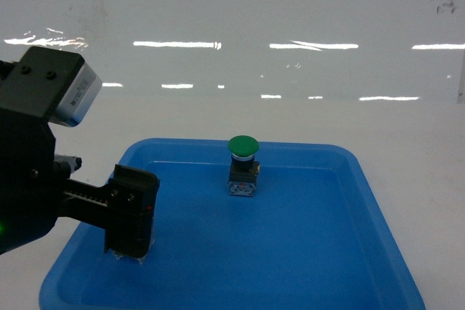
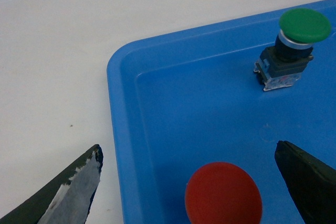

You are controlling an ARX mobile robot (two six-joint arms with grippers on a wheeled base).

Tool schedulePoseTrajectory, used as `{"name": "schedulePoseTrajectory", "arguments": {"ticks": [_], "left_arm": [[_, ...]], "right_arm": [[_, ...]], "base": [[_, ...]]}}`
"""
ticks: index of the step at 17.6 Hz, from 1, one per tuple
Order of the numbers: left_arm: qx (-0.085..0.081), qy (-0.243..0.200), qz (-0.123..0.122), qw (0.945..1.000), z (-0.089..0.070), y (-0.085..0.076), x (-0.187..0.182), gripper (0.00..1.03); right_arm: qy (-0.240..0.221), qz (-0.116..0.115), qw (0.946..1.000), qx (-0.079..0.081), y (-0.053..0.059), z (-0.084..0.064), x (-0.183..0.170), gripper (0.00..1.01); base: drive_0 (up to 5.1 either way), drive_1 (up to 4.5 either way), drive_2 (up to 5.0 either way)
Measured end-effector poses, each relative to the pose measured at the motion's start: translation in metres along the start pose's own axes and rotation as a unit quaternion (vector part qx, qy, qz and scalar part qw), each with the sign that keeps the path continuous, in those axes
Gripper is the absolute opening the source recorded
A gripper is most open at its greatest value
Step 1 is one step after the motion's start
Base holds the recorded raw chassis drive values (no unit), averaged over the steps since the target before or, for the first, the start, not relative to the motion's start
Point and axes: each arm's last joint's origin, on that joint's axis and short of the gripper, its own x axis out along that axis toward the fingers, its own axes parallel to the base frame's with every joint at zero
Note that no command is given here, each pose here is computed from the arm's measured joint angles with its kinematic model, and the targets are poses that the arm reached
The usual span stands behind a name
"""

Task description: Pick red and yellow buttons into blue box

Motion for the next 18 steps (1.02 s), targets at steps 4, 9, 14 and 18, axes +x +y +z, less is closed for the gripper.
{"name": "schedulePoseTrajectory", "arguments": {"ticks": [4,9,14,18], "left_arm": [[0.004,0.02,-0.004,0.9998,-0.005,-0.005,0.014,0.98],[0.006,0.047,-0.007,0.9989,-0.021,-0.007,0.021,0.98],[0.007,0.064,-0.017,0.9978,-0.034,-0.009,0.029,0.98],[0.005,0.051,-0.015,0.9985,-0.034,-0.01,0.032,0.58]], "right_arm": [[0.0,0.0,1.0,0.0,0.0,0.0,0.0,0.34],[0.0,0.0,1.0,0.0,0.0,0.0,0.0,0.34],[0.0,0.0,1.0,0.0,0.0,0.0,0.0,0.34],[0.0,0.0,1.0,0.0,0.0,0.0,0.0,0.34]], "base": [[0.0,0.0,0.0],[0.0,0.0,0.0],[0.0,0.0,0.0],[0.0,0.0,0.0]]}}
